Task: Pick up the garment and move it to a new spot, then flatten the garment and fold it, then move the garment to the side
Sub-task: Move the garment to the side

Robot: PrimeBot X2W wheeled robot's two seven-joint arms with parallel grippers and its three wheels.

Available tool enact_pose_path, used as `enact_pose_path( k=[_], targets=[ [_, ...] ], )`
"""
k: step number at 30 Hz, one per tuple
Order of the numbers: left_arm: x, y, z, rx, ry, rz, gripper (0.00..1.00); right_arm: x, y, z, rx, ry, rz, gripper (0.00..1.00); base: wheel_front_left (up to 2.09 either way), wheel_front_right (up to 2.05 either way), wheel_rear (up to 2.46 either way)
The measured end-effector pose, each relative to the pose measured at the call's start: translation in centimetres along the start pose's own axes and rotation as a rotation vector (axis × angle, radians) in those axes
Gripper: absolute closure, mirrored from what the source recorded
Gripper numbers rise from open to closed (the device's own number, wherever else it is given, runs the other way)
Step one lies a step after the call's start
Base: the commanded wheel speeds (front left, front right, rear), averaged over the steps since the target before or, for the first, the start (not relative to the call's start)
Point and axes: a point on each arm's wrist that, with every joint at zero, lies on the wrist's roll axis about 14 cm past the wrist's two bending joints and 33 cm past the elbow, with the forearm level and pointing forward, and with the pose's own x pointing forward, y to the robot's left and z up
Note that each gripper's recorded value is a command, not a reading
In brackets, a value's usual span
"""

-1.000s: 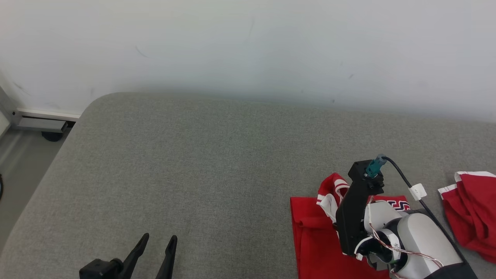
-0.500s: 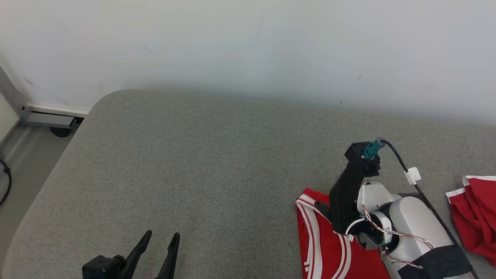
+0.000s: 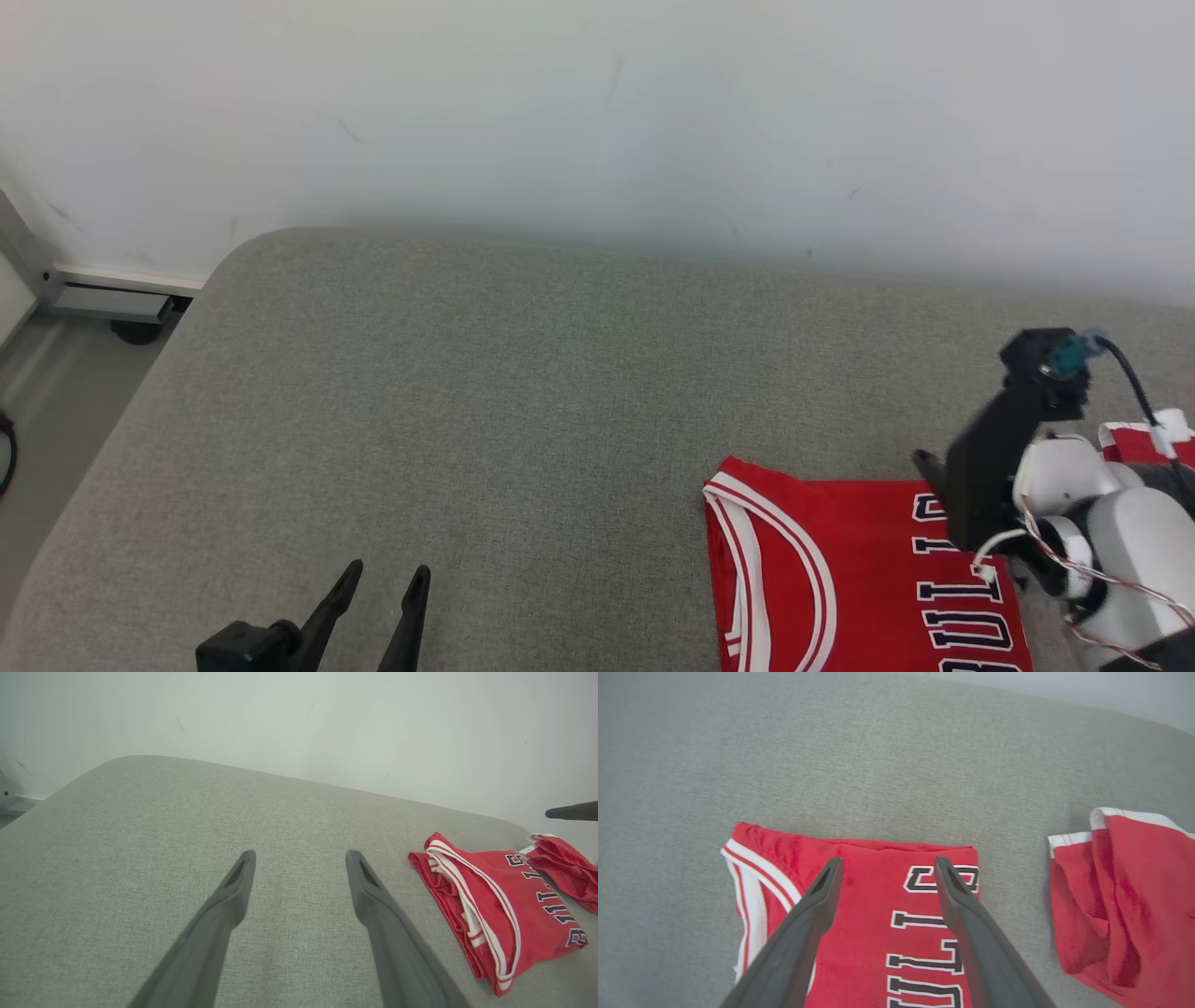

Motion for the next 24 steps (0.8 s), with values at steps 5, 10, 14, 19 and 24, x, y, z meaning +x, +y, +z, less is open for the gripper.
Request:
enact_pose_path(
  k=[5,10,14,19,24],
  targets=[
    [0.1,-0.3,0.2,0.002,-0.01,-0.007,0.0,-0.7,-5.9,-4.1,0.034,0.064,-0.143,0.0,0.0,0.0,0.0],
    [0.3,-0.6,0.2,0.005,-0.007,-0.019,0.0,-0.8,-8.0,-8.1,0.098,0.133,-0.19,0.0,0.0,0.0,0.0],
    [0.4,-0.7,0.2,0.009,-0.006,-0.025,0.0,-0.5,-8.4,-9.1,0.124,0.142,-0.196,0.0,0.0,0.0,0.0],
    [0.9,-0.8,0.5,0.018,-0.013,-0.032,0.0,0.1,-8.1,-9.4,0.139,0.129,-0.18,0.0,0.0,0.0,0.0],
    [1.1,-0.5,0.6,0.026,-0.011,-0.027,0.0,1.0,-8.0,-9.5,0.115,0.114,-0.16,0.0,0.0,0.0,0.0]
  ],
)
